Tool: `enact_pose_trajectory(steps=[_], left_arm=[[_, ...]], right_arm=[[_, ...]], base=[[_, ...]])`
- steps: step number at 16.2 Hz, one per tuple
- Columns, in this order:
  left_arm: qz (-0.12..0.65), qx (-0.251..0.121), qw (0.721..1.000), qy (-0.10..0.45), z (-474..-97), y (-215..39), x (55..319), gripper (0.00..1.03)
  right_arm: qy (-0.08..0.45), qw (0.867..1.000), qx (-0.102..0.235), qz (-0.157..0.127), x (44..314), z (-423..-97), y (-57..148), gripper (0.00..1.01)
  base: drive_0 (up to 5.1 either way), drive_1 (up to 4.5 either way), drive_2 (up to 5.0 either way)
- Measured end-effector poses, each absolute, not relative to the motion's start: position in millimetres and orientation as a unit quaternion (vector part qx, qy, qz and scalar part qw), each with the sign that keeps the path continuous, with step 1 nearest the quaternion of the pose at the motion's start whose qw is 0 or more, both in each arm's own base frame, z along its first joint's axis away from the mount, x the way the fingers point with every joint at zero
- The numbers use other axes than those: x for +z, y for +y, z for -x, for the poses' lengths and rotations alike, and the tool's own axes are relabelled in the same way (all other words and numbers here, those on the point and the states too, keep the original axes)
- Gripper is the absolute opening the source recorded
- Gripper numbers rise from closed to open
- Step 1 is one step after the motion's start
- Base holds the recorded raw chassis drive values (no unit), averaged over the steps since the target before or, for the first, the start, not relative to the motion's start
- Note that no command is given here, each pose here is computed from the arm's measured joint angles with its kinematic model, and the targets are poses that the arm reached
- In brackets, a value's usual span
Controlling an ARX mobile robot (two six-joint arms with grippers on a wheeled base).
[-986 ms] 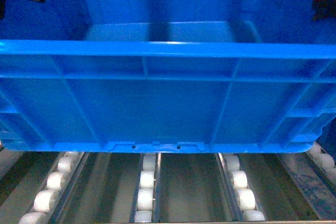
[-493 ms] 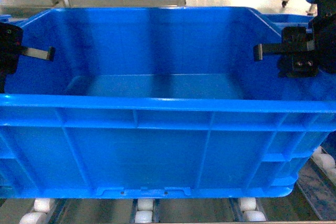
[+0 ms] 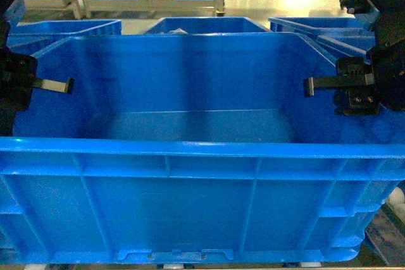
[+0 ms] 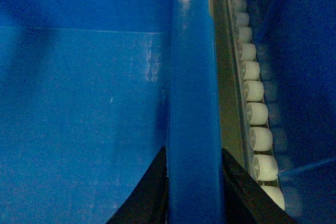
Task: Place box next to blue box on left shelf
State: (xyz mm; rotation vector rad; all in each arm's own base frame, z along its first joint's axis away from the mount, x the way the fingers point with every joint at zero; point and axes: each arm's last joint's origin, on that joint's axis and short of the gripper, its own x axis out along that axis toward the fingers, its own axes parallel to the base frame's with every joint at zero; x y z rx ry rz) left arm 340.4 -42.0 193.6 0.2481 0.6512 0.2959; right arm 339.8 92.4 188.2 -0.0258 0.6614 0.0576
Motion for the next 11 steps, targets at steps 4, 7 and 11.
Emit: enact_pose_trajectory(steps=[4, 7, 11], left_arm=[[-0.016, 0.211, 0.968, 0.133, -344, -36, 242, 0.67], [0.006, 0.219, 0.973, 0.078, -339, -33, 261, 0.99], [0.012, 0.024, 1.0, 0.0, -298, -19, 233, 0.62]], right_arm=[[0.152, 0.984, 0.071, -0.055, 249, -336, 91, 0.69], [0.097, 0.991, 0.052, -0.076, 273, -330, 86, 0.98], [-0.005, 1.0, -0.001, -0.022, 242, -289, 55, 0.59]], base=[[0.0, 0.0, 0.0], [0.0, 0.0, 0.0], [0.0, 0.0, 0.0]])
